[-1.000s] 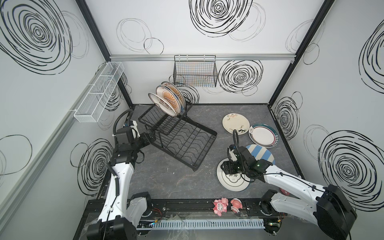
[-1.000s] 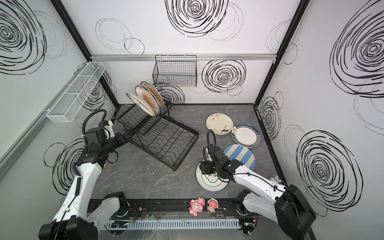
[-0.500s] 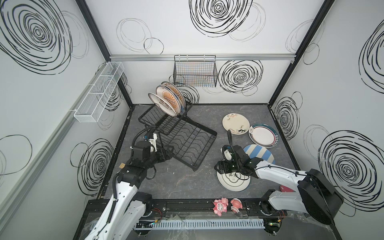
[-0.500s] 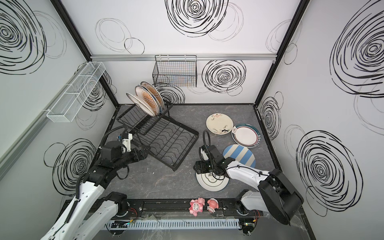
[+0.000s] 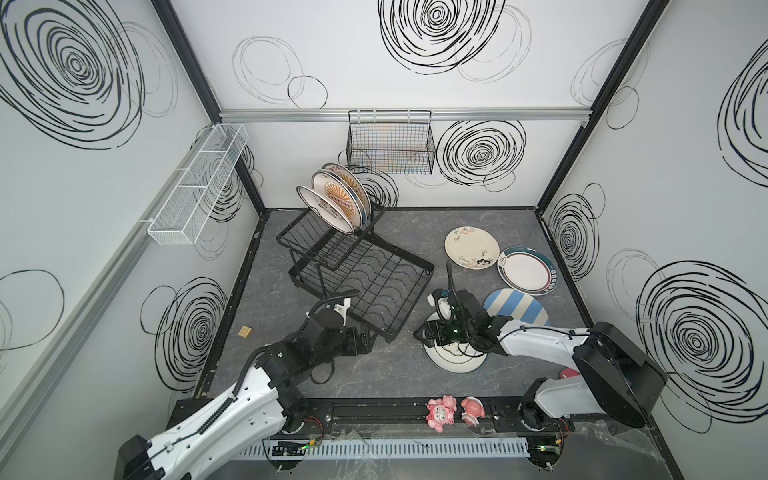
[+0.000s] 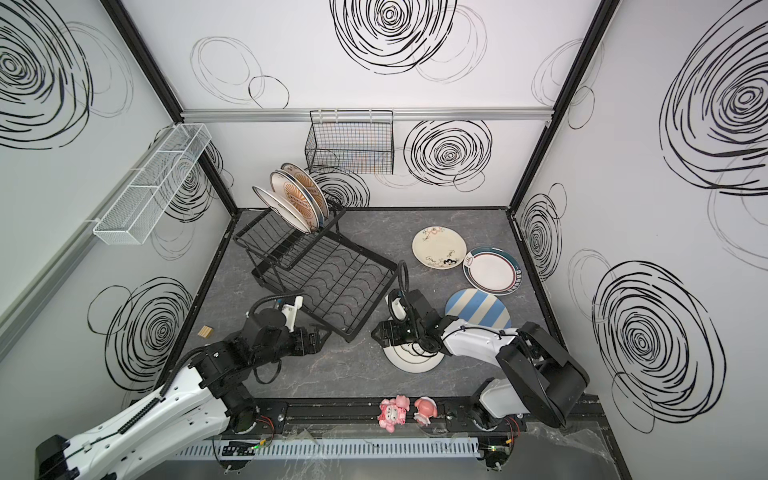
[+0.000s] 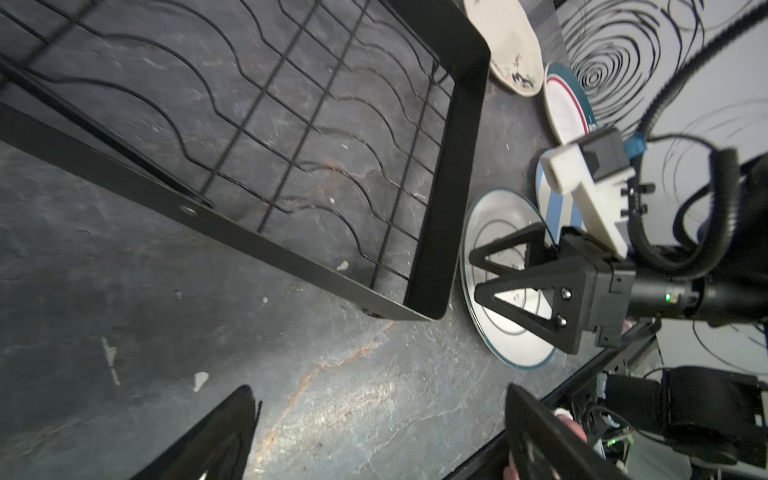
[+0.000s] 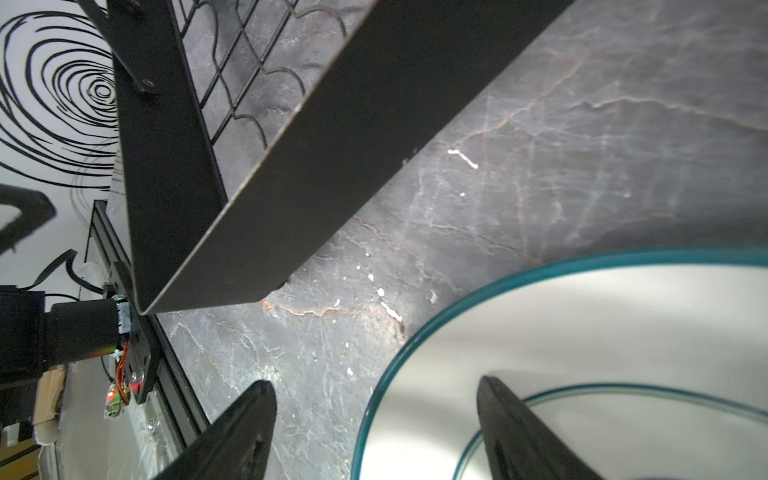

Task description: Load the plates into the dish rack

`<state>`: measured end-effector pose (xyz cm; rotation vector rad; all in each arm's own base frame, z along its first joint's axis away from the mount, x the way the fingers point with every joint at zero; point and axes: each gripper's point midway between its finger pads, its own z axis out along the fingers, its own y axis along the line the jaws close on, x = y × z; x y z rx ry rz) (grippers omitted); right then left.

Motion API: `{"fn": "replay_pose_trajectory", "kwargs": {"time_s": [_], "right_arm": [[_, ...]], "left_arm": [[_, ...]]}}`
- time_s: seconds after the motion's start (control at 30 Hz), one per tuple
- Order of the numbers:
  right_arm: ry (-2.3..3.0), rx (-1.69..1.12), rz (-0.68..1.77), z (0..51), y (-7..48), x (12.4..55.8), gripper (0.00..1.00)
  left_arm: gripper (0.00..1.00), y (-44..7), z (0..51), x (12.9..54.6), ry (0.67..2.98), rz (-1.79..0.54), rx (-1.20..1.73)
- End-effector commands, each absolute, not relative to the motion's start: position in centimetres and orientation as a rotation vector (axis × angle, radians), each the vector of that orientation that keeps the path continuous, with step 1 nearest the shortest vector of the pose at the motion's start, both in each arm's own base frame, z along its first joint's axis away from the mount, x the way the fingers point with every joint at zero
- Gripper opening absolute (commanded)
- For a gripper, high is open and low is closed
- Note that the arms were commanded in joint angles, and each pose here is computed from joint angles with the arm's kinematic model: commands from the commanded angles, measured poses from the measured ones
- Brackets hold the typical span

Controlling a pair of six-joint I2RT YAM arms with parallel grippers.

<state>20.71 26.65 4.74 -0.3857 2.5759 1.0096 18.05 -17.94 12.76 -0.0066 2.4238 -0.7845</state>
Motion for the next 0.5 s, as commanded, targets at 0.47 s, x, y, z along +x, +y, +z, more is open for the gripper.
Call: {"fn": "replay_pose_trajectory", "kwargs": {"time_s": [0.47], "right_arm": [[2.545,0.362,0.632,8.8,13.7,18.4,0.76]], "left_arm": [[0.96,-29.3,14.5,19.7,2.313,-0.835,0.288]]}}
